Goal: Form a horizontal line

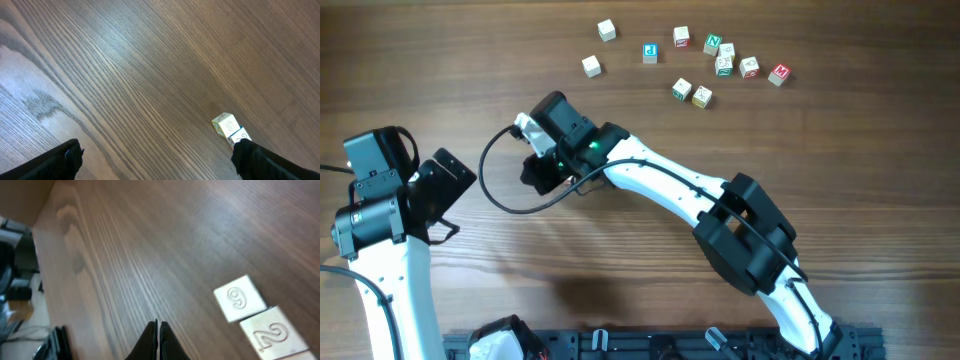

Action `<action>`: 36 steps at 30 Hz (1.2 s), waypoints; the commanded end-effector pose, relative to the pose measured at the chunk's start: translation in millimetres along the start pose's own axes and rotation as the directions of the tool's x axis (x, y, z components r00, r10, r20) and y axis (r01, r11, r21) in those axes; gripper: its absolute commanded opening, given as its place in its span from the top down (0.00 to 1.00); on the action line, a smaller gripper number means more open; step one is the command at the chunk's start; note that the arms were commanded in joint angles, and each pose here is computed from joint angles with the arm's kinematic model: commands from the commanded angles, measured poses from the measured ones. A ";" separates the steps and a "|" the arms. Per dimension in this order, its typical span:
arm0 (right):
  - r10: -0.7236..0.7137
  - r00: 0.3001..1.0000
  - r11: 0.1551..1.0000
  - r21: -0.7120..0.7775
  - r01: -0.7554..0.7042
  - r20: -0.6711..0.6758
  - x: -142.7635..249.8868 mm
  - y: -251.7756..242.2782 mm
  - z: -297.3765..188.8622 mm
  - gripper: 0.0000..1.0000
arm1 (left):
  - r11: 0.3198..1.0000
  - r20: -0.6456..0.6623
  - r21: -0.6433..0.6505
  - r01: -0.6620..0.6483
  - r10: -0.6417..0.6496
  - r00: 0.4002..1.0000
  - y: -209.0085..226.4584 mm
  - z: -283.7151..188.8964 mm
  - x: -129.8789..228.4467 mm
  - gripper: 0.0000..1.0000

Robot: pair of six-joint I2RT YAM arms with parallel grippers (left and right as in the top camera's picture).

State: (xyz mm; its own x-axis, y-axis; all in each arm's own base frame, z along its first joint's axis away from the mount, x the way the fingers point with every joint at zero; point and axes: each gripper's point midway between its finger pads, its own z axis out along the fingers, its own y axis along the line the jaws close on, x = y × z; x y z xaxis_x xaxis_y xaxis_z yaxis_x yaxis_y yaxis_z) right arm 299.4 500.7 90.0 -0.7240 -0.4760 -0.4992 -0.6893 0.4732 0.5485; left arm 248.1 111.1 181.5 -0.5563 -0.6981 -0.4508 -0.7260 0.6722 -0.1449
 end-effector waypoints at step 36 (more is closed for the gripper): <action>-0.121 0.992 0.968 0.215 0.128 -0.048 31.3 -47.5 52.5 0.96 | 1.000 0.012 -0.012 0.015 -0.015 1.000 2.2 -0.5 -4.3 0.00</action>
State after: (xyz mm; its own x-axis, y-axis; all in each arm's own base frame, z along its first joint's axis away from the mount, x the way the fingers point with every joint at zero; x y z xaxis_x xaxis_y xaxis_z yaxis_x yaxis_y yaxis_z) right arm 303.8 508.6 33.6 -0.6777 -0.5159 -0.5240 -0.7307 0.5524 0.4011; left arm 248.1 111.1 181.5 -0.5563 -0.6981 -0.4508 -0.7260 0.6722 -0.1449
